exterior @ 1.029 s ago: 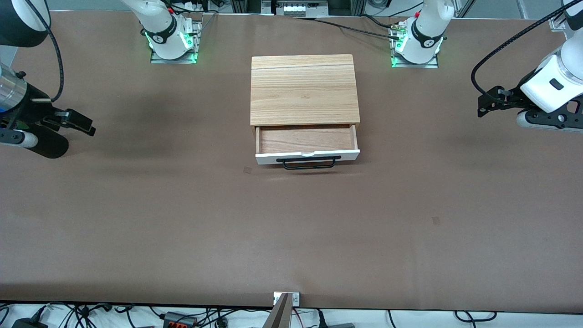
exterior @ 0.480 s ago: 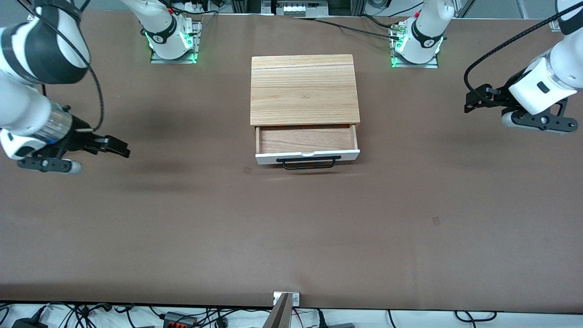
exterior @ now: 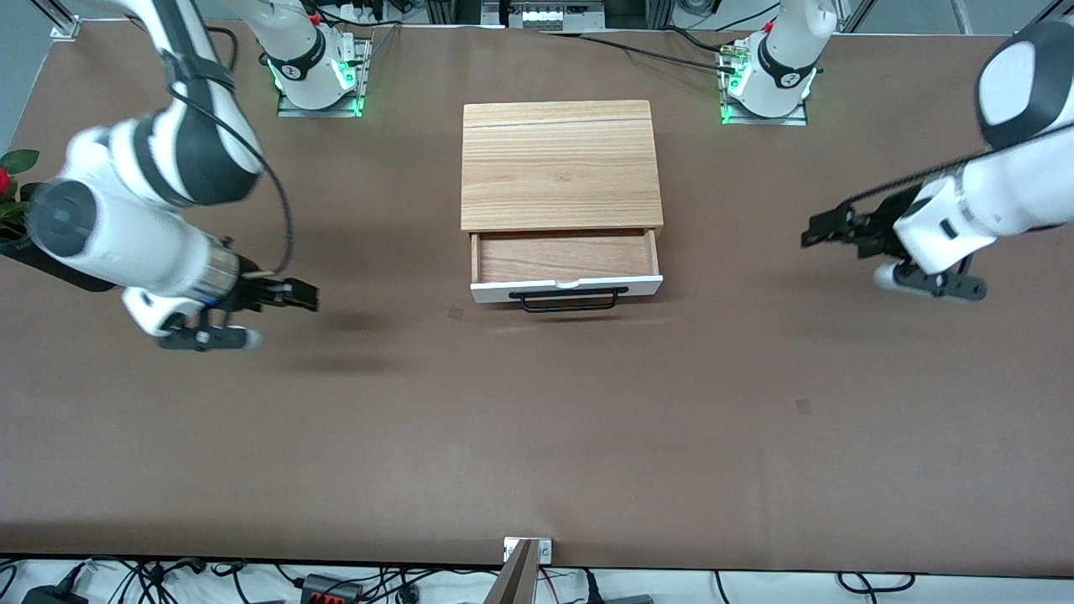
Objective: Close drawer with both arms simultaneously
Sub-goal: 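Move both grippers from rest toward the open drawer's white front, then bring both grippers against the drawer front beside the black handle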
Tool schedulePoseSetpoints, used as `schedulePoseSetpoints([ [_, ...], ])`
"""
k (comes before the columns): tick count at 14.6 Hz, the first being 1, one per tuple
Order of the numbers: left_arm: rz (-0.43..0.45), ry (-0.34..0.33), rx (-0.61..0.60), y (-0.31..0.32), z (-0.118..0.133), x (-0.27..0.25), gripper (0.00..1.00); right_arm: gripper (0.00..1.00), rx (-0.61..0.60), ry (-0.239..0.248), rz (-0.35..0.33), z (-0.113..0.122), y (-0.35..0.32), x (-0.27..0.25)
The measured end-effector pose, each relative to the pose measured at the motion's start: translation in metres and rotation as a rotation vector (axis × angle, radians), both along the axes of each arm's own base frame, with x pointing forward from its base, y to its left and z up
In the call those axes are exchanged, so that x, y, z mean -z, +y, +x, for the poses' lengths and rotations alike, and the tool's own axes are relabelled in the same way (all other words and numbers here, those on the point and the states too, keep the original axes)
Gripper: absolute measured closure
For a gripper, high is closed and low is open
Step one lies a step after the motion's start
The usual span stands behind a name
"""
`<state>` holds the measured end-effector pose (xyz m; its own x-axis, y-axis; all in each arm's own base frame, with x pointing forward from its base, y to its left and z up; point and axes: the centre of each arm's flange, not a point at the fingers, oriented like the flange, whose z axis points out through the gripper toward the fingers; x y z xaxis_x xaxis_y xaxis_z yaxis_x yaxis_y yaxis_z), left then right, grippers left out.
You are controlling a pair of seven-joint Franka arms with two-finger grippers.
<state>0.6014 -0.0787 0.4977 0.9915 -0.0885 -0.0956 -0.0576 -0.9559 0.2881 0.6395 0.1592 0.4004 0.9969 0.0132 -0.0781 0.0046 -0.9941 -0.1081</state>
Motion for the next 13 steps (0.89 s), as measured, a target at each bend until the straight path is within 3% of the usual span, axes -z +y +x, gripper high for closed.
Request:
schedulePoseSetpoints([
  [6, -0.130, -0.135, -0.035, -0.068, 0.045, 0.070, 0.00, 0.00, -0.011, 0.021, -0.005, -0.004, 0.088, 0.026],
  [9, -0.186, -0.196, -0.060, -0.103, 0.058, 0.106, 0.00, 0.00, -0.027, 0.040, 0.035, -0.015, 0.115, 0.026],
  [11, -0.250, -0.183, -0.101, -0.120, 0.060, 0.128, 0.00, 0.00, -0.022, 0.072, 0.072, -0.020, 0.130, 0.036],
  [13, -0.290, -0.144, -0.110, -0.135, 0.056, 0.144, 0.00, 0.00, -0.014, 0.072, 0.092, -0.016, 0.139, 0.052],
])
